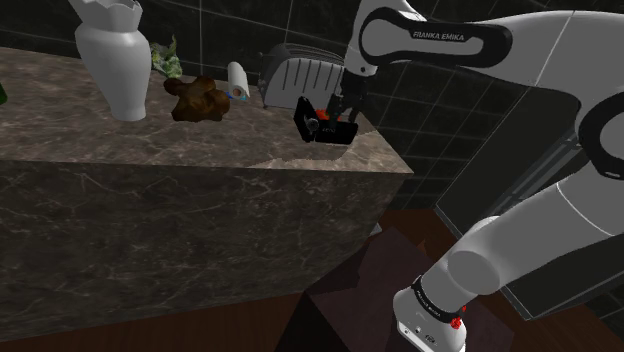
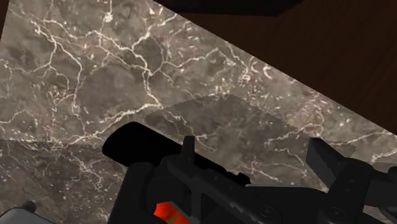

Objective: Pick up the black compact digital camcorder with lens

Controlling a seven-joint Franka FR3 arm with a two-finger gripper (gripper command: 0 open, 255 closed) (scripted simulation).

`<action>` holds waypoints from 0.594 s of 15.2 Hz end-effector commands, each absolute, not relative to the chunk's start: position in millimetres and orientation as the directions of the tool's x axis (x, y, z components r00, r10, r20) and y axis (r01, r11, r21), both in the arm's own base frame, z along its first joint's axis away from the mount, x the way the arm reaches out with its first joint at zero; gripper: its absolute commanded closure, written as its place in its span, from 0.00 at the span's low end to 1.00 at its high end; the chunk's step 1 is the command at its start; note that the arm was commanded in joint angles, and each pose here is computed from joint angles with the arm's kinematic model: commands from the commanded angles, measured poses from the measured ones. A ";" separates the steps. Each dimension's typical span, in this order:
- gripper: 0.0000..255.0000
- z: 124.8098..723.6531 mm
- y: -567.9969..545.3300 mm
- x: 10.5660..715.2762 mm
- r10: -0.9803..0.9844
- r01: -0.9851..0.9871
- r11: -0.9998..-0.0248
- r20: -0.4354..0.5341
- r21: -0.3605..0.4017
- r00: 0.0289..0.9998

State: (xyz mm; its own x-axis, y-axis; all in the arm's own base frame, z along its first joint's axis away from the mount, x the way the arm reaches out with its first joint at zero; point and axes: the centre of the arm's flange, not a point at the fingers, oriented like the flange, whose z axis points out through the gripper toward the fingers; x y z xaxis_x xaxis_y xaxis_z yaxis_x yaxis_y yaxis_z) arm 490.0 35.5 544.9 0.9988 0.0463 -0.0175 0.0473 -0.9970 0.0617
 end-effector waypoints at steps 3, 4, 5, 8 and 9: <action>0.00 537.1 42.8 544.5 0.019 0.020 -0.998 -0.011 0.057 1.000; 0.00 535.5 44.1 557.3 0.013 0.013 -0.998 -0.009 0.056 1.000; 0.00 534.0 45.4 570.2 0.006 0.007 -0.998 -0.007 0.055 1.000; 0.00 526.1 47.3 591.9 -0.004 -0.004 -0.999 -0.005 0.053 1.000; 0.00 520.8 47.3 591.9 -0.004 -0.004 -0.999 -0.005 0.053 1.000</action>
State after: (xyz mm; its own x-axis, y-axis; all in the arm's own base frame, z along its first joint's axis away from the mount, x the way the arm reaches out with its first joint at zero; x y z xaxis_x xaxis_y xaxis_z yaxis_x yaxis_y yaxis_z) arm 588.3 47.4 525.0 1.0000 -0.0028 -0.0057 -0.0025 -0.9986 0.0536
